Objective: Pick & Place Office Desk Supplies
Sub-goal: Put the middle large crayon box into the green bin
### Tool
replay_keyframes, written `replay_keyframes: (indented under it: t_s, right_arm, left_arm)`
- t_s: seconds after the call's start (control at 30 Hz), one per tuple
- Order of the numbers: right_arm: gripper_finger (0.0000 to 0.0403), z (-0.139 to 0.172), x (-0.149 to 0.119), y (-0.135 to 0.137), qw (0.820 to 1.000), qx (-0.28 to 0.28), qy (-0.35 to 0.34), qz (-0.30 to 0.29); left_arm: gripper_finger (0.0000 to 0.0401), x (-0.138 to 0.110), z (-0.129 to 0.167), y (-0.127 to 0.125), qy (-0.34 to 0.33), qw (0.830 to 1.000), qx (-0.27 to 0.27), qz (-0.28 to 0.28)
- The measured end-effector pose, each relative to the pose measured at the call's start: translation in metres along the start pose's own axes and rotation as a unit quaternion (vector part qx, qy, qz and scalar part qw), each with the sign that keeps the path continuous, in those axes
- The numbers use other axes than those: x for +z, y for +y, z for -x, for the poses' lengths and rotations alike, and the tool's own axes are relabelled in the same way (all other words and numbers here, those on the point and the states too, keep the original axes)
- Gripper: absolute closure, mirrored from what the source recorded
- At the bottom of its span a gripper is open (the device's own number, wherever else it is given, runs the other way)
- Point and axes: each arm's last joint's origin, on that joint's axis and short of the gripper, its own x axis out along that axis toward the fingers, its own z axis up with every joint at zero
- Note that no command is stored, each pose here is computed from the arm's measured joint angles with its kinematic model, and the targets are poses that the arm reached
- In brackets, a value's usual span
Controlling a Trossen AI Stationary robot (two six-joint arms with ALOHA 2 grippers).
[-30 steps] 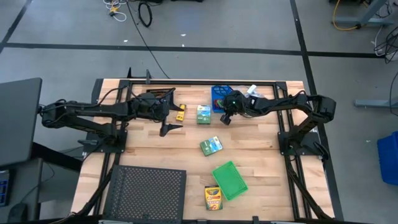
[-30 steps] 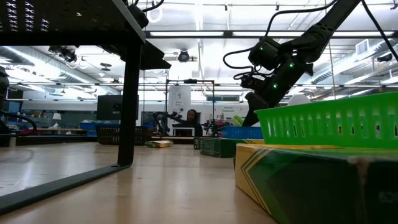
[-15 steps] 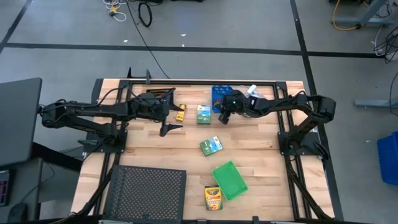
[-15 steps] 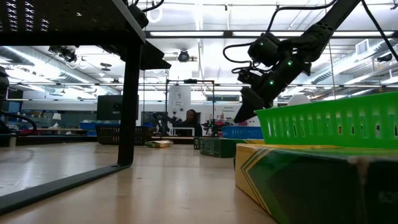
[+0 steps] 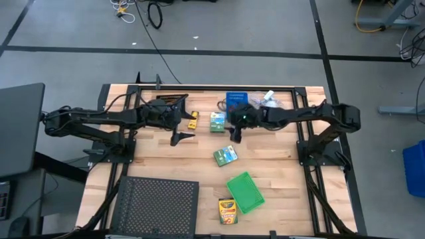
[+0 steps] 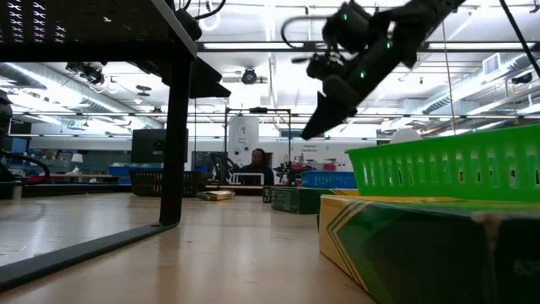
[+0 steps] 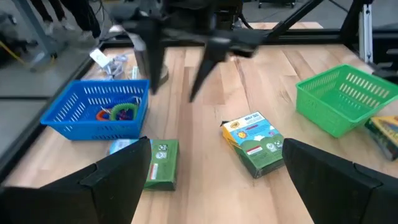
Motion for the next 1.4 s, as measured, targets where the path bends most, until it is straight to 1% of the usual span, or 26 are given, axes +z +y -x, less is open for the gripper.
replay_keyframes:
  t_s: [0.07,0.17,0.3,0.43,0.5,0.6,0.73,0.83,0.93,1.07,1.17,1.27,1.4]
  right_arm:
    - [0.0168,0.003,0.006,0.01,1.0,0.001,0.003,0.013]
    - [0.0168,0.007,0.012,0.019,1.0,0.006,0.013,0.026]
    - [0.0168,0.009,0.005,0.028,0.997,0.037,0.066,0.022]
    - [0.0168,0.013,-0.004,0.05,0.99,0.076,0.111,0.043]
    - [0.0168,0.016,-0.006,0.064,0.987,0.091,0.117,0.058]
    - [0.0168,0.021,-0.006,0.085,0.985,0.116,0.112,0.064]
    - [0.0168,0.027,-0.009,0.101,0.981,0.135,0.121,0.071]
    - [0.0168,0.029,-0.014,0.105,0.978,0.131,0.141,0.086]
    - [0.0168,0.02,-0.019,0.108,0.977,0.107,0.159,0.097]
    - [0.0168,0.0,-0.038,0.112,0.961,0.1,0.222,0.131]
    - [0.0168,-0.011,-0.048,0.113,0.95,0.076,0.262,0.149]
    - [0.0168,-0.015,-0.049,0.113,0.948,0.07,0.266,0.159]
    - [0.0168,-0.017,-0.047,0.111,0.952,0.064,0.254,0.155]
  left_arm:
    - [0.0033,-0.001,0.0,0.0,0.002,1.0,0.001,0.013]
    - [0.0033,0.0,0.0,0.001,0.002,1.0,0.015,0.027]
    - [0.0033,0.0,0.0,0.0,0.002,0.999,0.015,0.041]
    - [0.0033,-0.002,-0.004,-0.003,0.01,0.999,0.008,0.044]
    - [0.0033,-0.004,-0.007,-0.004,0.014,0.999,0.006,0.044]
    - [0.0033,-0.007,-0.011,-0.003,0.022,0.999,0.011,0.045]
    - [0.0033,-0.009,-0.016,-0.002,0.024,0.999,0.011,0.045]
    - [0.0033,-0.009,-0.017,-0.002,0.021,0.999,0.011,0.046]
    - [0.0033,-0.008,-0.017,-0.002,0.013,0.999,0.012,0.05]
    - [0.0033,-0.007,-0.017,-0.002,0.011,0.998,0.012,0.057]
    - [0.0033,-0.007,-0.017,-0.002,0.011,0.998,0.012,0.058]
    - [0.0033,-0.007,-0.017,-0.002,0.01,0.998,0.012,0.058]
    - [0.0033,-0.007,-0.017,-0.002,0.009,0.998,0.012,0.058]
